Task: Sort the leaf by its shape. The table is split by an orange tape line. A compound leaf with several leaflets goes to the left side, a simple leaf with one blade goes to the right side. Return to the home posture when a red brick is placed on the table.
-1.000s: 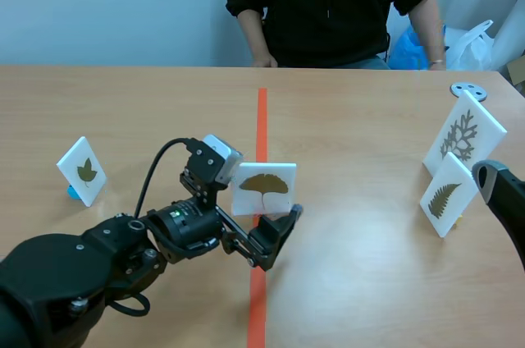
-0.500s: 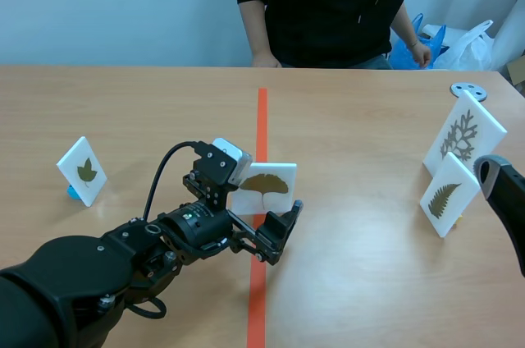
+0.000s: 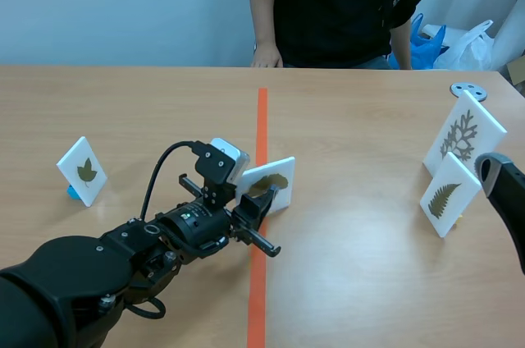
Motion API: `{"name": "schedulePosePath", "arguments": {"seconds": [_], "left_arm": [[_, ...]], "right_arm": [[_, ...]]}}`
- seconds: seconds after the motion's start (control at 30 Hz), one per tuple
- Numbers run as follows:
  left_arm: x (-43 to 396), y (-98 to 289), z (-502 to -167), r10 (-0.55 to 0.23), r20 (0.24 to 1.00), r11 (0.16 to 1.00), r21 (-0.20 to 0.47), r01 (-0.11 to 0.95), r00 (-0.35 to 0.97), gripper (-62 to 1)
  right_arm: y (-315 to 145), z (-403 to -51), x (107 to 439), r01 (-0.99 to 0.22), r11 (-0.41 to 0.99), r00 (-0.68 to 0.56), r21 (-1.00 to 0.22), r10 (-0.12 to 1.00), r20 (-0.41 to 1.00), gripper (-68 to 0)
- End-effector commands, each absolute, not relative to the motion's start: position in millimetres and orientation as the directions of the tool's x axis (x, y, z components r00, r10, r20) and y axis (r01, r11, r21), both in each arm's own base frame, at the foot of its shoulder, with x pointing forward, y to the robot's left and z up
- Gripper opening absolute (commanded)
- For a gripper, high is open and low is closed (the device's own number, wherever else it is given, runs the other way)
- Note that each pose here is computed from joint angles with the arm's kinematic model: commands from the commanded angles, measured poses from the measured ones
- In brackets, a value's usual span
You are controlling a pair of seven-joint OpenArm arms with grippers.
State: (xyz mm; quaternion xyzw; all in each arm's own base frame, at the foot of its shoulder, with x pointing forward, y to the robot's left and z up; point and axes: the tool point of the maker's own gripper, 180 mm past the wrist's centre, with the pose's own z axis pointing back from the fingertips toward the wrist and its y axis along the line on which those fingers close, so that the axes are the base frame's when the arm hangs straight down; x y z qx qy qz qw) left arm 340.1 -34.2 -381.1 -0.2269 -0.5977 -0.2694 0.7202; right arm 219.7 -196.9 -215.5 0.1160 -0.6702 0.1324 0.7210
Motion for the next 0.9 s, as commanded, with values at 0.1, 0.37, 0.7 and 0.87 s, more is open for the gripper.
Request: {"name": "schedulePosePath", "arguments": {"seconds": [0.1,0.37,0.7,0.87], "left_arm": [[345.6,-38.1,-368.7,-0.087,0.990,0.752,-0.008,0.659,0.111,-53.9],[342.2,-46.6,-354.4,-0.042,0.991,0.755,-0.053,0.654,0.128,-53.9],[331.2,-26.1,-325.3,0.026,0.986,0.831,-0.114,0.545,0.166,-53.9],[326.8,13.3,-324.7,0.018,0.987,0.897,-0.087,0.433,0.161,-53.9]], "right_arm": [[-194.8,-202.7,223.2,-0.352,0.936,0.021,-0.011,0.020,1.000,0.4],[-194.8,-200.7,223.8,-0.352,0.936,0.011,-0.012,0.017,1.000,0.4],[-194.7,-193.8,229.9,-0.353,0.935,-0.020,-0.024,0.018,1.000,0.4],[-194.7,-192.4,231.1,-0.354,0.935,-0.025,-0.027,0.019,0.999,0.4]]}}
